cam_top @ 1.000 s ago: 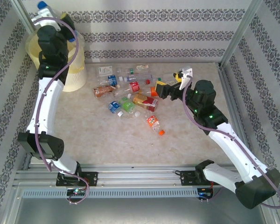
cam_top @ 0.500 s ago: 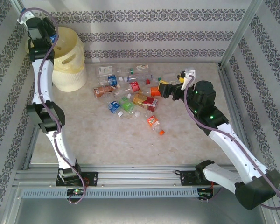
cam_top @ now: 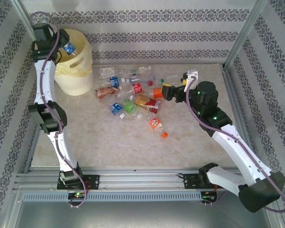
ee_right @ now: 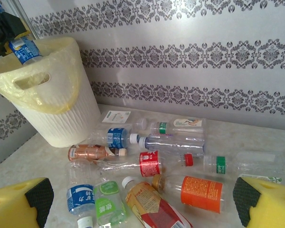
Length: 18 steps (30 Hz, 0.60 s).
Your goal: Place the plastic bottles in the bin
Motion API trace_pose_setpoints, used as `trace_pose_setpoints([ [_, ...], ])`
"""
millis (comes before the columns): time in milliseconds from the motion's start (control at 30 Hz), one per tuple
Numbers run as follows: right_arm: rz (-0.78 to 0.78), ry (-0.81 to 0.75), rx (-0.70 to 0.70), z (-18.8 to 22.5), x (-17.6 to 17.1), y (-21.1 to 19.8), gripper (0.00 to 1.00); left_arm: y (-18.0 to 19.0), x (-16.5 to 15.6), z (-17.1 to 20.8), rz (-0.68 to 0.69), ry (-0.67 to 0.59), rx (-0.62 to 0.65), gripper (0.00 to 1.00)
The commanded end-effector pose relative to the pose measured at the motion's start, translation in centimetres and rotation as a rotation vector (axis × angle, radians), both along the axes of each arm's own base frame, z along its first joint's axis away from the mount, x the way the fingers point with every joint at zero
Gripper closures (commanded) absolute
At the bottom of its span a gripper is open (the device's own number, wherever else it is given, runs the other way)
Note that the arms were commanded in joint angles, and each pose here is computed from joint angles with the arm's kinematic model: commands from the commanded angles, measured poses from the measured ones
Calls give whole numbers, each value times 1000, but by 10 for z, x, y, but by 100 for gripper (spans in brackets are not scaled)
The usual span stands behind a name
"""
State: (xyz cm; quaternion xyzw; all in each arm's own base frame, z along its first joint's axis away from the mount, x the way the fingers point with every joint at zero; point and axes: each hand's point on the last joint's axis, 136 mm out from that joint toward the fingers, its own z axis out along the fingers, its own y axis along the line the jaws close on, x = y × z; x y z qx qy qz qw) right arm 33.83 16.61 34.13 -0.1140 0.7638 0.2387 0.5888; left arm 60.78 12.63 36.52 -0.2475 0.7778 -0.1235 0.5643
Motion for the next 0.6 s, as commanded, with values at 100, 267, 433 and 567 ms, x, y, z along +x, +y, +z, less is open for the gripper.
trace_pose_setpoints([
  [100, 20, 11, 12, 5, 5, 3, 2, -32, 0, -6, -61, 43, -21, 34],
  [267, -10, 39, 15, -7, 10, -1, 2, -40, 14, -18, -122, 28, -34, 22],
  [433, -94, 124, 64, -34, 19, -12, 2, -53, 18, -2, -206, -26, -14, 11],
  [567, -189, 224, 62, -71, 22, -29, 2, -62, 12, 12, -262, -45, 19, 8],
])
